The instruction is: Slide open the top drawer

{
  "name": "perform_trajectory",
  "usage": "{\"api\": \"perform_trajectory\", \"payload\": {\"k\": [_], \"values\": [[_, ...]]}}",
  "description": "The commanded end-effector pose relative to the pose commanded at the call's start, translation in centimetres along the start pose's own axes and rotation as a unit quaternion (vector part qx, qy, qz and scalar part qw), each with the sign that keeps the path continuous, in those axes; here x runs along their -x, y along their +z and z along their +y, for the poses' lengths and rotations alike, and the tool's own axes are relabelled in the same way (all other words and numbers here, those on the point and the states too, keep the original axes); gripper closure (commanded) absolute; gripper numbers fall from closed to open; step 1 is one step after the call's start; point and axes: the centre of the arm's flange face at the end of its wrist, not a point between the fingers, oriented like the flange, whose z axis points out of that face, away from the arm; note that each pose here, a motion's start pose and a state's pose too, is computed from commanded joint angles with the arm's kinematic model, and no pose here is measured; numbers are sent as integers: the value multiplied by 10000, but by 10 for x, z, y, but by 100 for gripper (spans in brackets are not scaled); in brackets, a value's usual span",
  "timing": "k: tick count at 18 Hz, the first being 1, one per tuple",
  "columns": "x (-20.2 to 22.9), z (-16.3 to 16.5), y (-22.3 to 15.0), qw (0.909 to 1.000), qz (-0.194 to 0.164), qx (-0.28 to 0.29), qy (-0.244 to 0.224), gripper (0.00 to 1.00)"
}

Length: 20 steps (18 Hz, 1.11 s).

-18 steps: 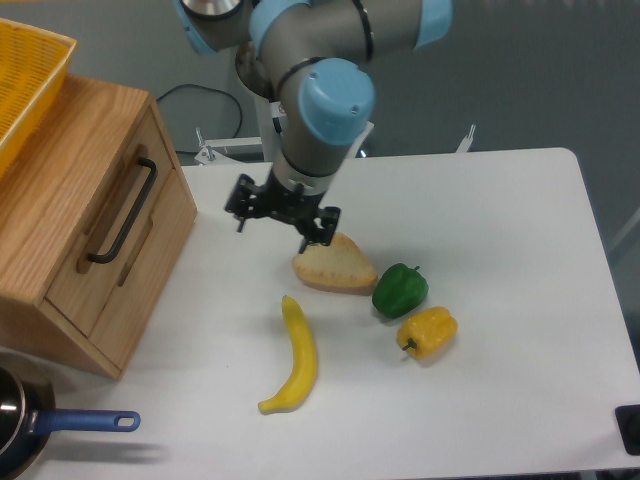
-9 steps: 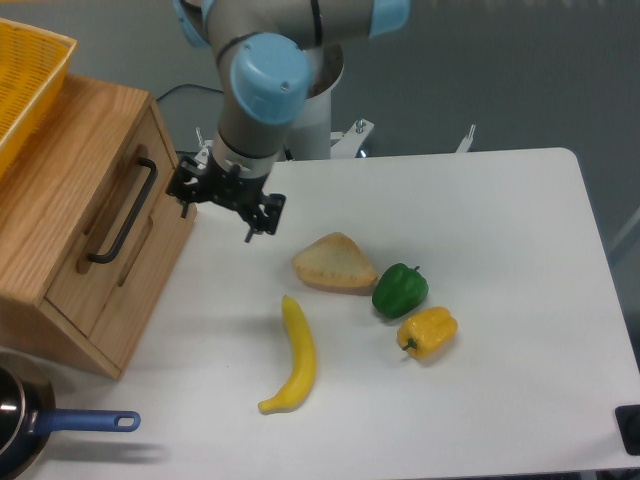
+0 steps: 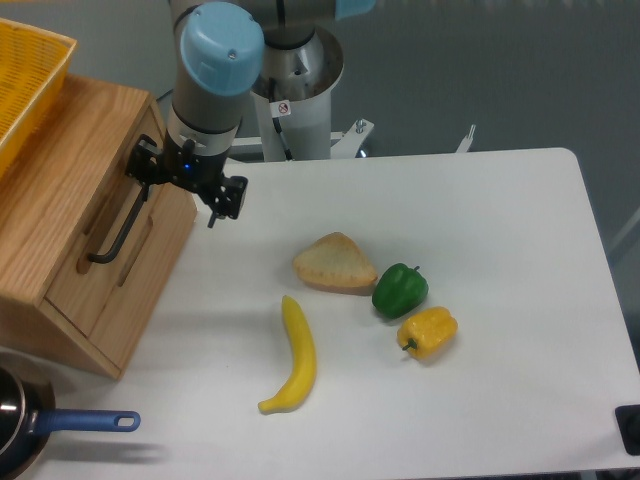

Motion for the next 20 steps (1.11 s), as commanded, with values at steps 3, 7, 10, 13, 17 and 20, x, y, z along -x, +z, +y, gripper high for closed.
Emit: {"api": "perform_trajectory", "payload": {"k": [3, 7, 10, 13, 17, 20], "values": [[-3, -2, 1, 10000, 2, 3, -37, 0], [-9, -4, 8, 10000, 27, 56, 23, 0], [-6, -6, 13, 9999, 45, 95, 7, 0], [-5, -6, 15, 9999, 51, 109, -6, 0], [-4, -7, 18, 9999, 63, 135, -17, 0], [-4, -8, 19, 9999, 60, 147, -13, 0]]}}
